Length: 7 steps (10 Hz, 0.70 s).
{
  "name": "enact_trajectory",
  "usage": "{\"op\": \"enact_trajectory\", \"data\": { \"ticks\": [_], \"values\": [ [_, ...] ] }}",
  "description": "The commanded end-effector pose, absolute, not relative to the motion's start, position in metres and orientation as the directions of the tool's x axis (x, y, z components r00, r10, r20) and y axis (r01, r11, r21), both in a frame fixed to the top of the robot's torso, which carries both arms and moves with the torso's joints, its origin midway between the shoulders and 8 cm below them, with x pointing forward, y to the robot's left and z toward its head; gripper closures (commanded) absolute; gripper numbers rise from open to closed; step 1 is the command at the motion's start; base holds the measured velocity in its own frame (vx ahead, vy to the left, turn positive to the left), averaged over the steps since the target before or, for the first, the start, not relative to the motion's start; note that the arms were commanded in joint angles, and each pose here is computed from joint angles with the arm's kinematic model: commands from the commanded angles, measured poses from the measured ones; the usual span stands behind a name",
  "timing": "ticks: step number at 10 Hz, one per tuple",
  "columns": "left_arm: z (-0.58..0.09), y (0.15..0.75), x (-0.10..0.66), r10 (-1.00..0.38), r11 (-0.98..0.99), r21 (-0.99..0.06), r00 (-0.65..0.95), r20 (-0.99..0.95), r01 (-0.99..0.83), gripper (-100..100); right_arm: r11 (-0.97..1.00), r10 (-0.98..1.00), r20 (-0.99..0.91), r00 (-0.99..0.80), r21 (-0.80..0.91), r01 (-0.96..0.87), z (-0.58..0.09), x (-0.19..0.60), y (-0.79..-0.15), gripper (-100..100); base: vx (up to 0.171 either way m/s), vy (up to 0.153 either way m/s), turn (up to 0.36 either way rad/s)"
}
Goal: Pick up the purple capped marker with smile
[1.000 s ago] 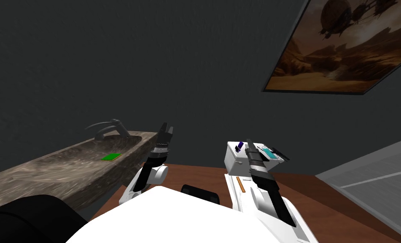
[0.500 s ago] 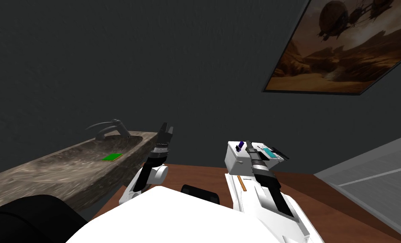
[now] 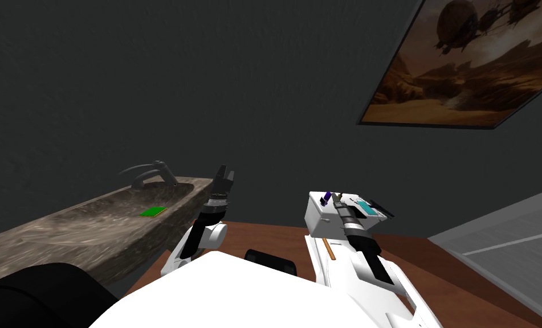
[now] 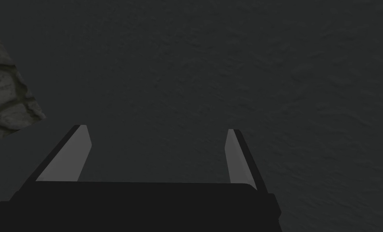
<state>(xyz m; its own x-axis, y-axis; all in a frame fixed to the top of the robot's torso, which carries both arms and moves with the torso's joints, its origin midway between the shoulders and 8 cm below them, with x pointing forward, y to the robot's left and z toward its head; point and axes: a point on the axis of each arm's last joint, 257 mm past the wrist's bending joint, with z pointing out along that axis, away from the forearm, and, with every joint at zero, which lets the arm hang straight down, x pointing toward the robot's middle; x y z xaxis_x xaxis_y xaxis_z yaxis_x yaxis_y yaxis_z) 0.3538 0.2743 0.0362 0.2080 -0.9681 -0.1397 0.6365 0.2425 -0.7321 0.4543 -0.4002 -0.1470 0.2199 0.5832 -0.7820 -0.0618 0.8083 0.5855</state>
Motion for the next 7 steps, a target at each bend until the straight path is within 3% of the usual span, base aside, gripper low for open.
{"op": "enact_trajectory", "data": {
  "ticks": [1, 7],
  "values": [
    [0.036, 0.274, 0.354, -0.968, 0.242, -0.732, 0.208, -0.140, 0.637, 0, 0.850, 0.521, -0.830, 0.198, 0.527, -0.028, -0.160, 0.457, -0.407, -100, 0.024, -0.009, 0.038],
    [0.036, 0.274, 0.354, -0.968, 0.243, -0.732, 0.208, -0.140, 0.637, 0, 0.951, 0.305, -0.949, 0.082, 0.308, 0.029, -0.212, 0.460, -0.420, -100, 0.040, -0.028, 0.051]
  ]
}}
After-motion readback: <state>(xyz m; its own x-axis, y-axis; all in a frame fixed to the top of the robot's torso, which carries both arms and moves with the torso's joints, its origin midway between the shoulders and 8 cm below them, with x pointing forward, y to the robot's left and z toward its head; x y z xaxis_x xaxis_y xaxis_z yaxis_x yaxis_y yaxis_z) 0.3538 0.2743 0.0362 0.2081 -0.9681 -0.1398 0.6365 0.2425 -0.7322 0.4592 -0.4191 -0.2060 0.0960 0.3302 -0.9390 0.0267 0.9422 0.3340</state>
